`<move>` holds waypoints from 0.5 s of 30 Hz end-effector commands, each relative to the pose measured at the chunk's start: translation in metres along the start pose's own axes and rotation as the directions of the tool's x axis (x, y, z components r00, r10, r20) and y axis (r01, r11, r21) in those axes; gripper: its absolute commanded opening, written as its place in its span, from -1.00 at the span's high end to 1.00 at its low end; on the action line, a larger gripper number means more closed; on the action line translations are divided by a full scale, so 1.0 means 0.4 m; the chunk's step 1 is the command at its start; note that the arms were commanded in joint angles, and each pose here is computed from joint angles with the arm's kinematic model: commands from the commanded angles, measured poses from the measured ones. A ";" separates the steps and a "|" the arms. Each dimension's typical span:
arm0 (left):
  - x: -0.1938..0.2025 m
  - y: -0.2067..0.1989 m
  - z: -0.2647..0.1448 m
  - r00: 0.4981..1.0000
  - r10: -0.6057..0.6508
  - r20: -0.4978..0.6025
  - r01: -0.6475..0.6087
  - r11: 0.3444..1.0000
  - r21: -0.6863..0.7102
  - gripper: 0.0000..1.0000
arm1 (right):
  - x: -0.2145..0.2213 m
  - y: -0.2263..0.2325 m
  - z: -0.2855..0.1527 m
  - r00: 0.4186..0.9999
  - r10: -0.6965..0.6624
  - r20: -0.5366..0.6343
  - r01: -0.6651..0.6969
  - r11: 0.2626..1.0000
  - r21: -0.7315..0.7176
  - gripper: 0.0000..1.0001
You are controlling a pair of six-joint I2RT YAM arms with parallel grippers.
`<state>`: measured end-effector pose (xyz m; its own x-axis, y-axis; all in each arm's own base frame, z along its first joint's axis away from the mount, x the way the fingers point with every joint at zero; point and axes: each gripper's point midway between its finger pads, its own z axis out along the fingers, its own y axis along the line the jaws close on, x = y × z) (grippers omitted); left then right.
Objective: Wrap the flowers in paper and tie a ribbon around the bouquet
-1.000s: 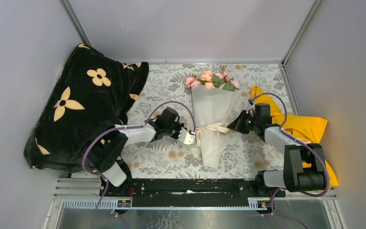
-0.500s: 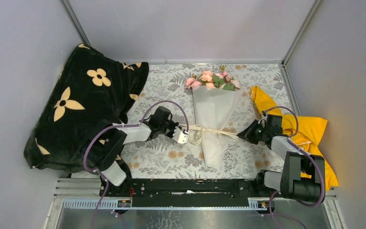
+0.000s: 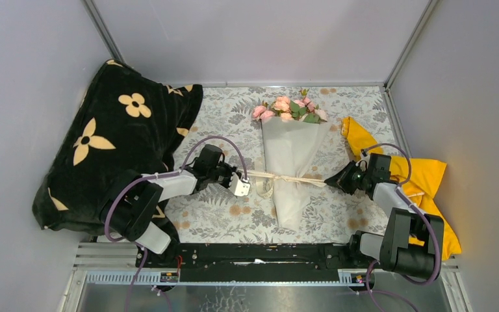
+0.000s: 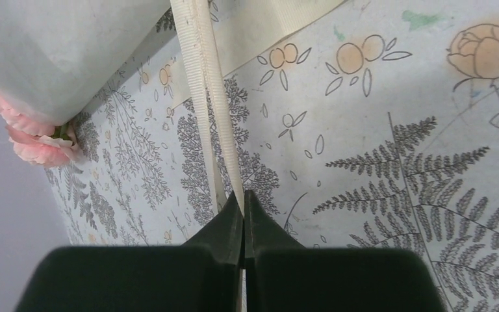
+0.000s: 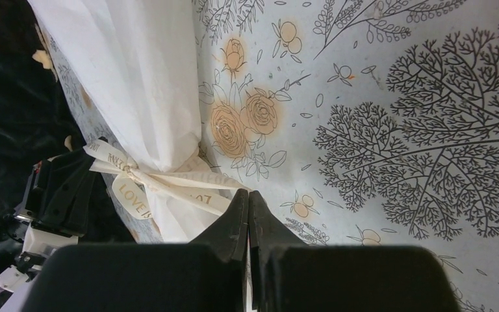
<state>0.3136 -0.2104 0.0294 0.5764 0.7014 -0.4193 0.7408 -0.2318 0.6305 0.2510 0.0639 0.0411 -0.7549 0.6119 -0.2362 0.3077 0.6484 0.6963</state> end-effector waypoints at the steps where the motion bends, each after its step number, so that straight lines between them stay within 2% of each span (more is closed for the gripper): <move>1: 0.149 -0.095 -0.068 0.965 -0.112 -0.236 0.126 0.991 0.045 1.00 | -0.127 -0.100 -0.023 0.982 -0.055 0.180 0.017 0.978 0.210 1.00; 6: 0.124 -0.091 -0.057 0.970 -0.121 -0.209 0.133 0.990 0.045 1.00 | -0.131 -0.095 -0.026 0.980 -0.070 0.184 0.031 0.978 0.206 1.00; 9: 0.053 -0.077 -0.039 0.977 -0.140 -0.160 0.151 0.987 0.054 1.00 | -0.140 -0.050 -0.029 0.978 -0.090 0.188 0.064 0.989 0.137 1.00; 15: -0.128 -0.071 -0.014 0.976 -0.210 -0.053 0.214 0.972 0.101 1.00 | -0.149 0.152 -0.080 0.923 -0.327 0.203 0.328 0.944 0.033 1.00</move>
<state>0.2805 -0.2099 0.0174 0.4531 0.7765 -0.4380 0.8360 -0.1995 0.5112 0.2684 0.0346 0.0508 -0.7135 0.5905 -0.3772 0.3019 0.7449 0.5950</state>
